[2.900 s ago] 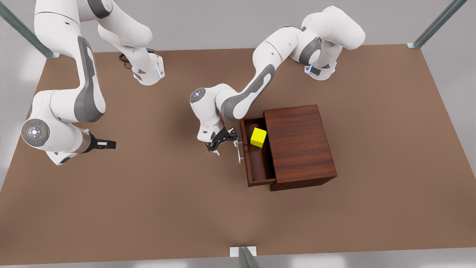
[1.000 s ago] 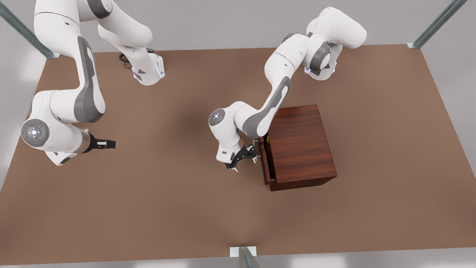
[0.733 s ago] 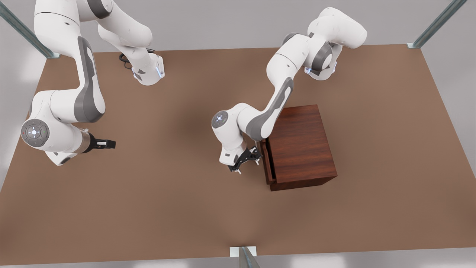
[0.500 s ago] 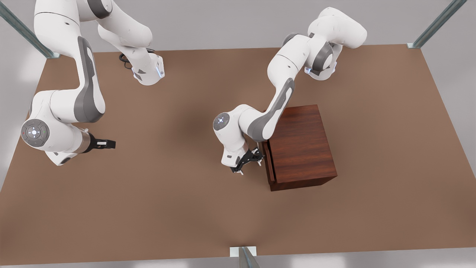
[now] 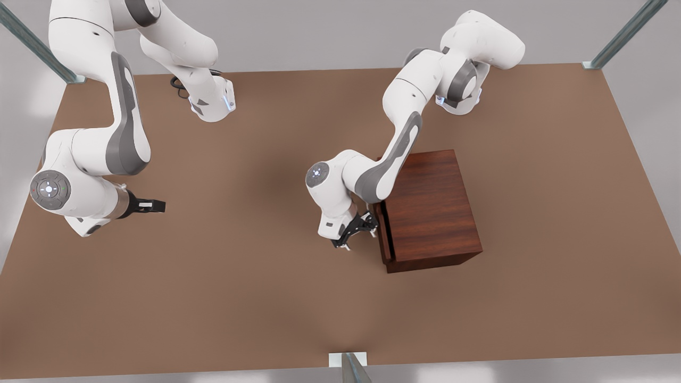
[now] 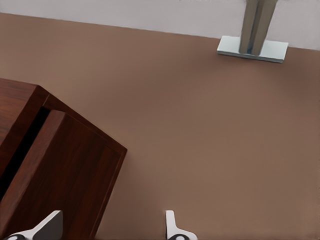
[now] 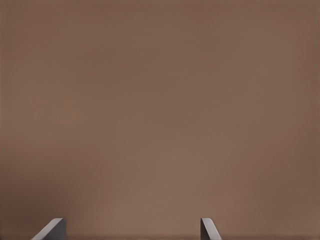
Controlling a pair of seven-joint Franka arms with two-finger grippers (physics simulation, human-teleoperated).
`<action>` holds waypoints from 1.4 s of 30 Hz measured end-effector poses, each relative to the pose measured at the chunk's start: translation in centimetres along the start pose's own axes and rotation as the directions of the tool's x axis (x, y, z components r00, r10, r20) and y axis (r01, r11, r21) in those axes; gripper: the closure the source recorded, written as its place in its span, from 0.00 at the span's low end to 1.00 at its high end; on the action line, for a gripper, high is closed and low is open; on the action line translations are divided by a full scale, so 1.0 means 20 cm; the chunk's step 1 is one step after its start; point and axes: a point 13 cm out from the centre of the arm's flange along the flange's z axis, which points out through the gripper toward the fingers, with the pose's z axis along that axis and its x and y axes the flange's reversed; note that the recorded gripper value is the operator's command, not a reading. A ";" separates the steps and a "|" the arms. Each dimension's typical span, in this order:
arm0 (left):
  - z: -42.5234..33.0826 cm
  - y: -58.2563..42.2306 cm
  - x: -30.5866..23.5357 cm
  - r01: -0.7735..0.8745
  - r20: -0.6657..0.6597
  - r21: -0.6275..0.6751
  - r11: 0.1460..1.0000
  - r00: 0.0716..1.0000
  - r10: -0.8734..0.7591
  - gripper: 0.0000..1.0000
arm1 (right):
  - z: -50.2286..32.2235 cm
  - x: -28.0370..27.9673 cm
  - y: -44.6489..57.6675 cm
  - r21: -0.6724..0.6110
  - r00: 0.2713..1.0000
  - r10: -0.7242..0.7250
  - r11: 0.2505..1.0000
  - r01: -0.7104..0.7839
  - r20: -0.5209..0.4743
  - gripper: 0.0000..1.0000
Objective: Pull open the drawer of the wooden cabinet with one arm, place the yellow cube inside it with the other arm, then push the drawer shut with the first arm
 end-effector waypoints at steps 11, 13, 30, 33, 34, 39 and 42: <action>0.00 0.00 0.00 0.023 0.010 -0.004 1.000 1.000 -0.023 0.00 | 0.01 0.01 0.00 0.002 1.000 -0.003 1.000 0.003 -0.009 0.00; 0.01 0.01 0.00 0.022 0.010 -0.013 1.000 1.000 -0.022 0.00 | 0.02 0.01 0.01 0.002 1.000 -0.006 1.000 0.006 -0.017 0.00; -0.11 0.15 -0.04 0.019 0.011 -0.091 0.996 1.000 -0.018 0.00 | 0.03 0.02 0.01 0.003 1.000 -0.007 1.000 0.007 -0.026 0.00; -0.37 0.25 -0.11 0.021 0.008 -0.100 0.995 1.000 -0.021 0.00 | 0.03 0.02 0.01 0.002 1.000 -0.006 1.000 0.006 -0.026 0.00; -0.38 0.28 -0.10 0.015 0.001 -0.118 0.993 1.000 -0.015 0.00 | 0.03 0.02 0.01 0.002 1.000 -0.006 1.000 0.006 -0.026 0.00; -0.82 0.64 -0.43 0.120 -0.152 -0.019 0.993 0.981 -0.121 0.00 | 0.03 0.02 0.01 0.002 1.000 -0.005 1.000 0.005 -0.025 0.00; -0.83 1.87 -0.91 0.312 -0.427 -0.040 0.949 0.853 -0.299 0.00 | 0.03 0.02 0.01 0.002 1.000 -0.004 1.000 0.004 -0.025 0.00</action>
